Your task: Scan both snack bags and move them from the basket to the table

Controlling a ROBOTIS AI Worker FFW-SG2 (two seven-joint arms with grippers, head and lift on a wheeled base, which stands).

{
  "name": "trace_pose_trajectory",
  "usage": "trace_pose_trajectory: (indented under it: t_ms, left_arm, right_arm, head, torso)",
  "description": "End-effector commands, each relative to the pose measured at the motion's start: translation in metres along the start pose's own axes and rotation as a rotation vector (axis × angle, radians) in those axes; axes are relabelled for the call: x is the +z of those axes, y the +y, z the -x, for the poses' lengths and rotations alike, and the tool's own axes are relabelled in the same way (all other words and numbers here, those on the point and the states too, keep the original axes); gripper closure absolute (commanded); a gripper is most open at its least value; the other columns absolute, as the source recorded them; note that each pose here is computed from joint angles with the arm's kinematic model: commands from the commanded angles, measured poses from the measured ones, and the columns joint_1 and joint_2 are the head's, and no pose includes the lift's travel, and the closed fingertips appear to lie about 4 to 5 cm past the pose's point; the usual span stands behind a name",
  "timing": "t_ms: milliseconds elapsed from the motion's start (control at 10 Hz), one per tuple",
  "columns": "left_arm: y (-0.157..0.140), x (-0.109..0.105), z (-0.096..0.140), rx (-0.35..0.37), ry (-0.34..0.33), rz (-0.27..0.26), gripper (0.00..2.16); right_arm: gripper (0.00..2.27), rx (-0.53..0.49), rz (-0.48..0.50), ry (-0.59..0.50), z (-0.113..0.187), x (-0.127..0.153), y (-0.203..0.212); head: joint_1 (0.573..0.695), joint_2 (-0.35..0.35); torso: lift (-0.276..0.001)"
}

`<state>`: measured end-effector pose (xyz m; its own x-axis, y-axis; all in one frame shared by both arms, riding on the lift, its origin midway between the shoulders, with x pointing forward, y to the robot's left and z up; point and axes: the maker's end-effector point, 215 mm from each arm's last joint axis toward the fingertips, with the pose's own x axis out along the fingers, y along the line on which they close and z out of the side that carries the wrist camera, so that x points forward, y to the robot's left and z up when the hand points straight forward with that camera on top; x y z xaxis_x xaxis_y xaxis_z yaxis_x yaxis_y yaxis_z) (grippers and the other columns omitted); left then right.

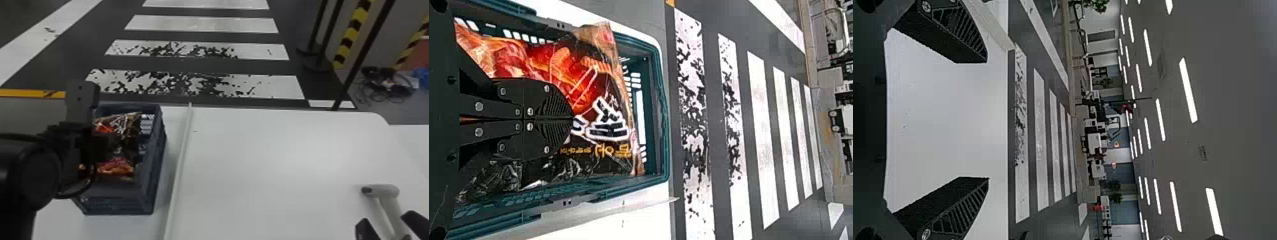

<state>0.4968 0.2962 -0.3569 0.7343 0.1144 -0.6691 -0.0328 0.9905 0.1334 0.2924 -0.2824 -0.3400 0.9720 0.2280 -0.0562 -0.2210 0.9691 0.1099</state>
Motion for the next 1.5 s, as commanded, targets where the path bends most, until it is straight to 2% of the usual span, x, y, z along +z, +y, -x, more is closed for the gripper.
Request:
trace_pose_trajectory:
  t_ms: [0, 500, 900, 1300, 1400]
  left_arm:
    - [0.001, 0.003, 0.004, -0.002, -0.012, -0.002, 1.89]
    - [-0.007, 0.009, 0.005, -0.014, -0.025, 0.003, 1.89]
    - [-0.017, 0.038, 0.023, -0.048, -0.094, 0.001, 1.89]
    - [-0.05, 0.051, 0.035, -0.149, -0.126, 0.003, 1.89]
    - [-0.064, 0.057, 0.037, -0.17, -0.137, -0.013, 1.89]
  right_arm:
    - [0.08, 0.002, 0.002, 0.0, 0.0, 0.0, 0.0]
    - [0.08, -0.005, 0.007, 0.006, 0.002, -0.001, -0.004]
    - [0.08, -0.006, 0.006, 0.005, 0.001, -0.002, -0.004]
    - [0.08, -0.003, 0.009, 0.005, -0.001, -0.003, -0.001]
    - [0.08, -0.005, 0.009, 0.005, -0.001, -0.003, -0.002]
  head:
    - [0.695, 0.017]
    - [0.695, 0.006]
    - [0.695, -0.011]
    - [0.695, -0.043]
    - [0.695, -0.05]
  torso:
    - [-0.098]
    - [-0.098]
    - [-0.098]
    - [-0.098]
    - [-0.098]
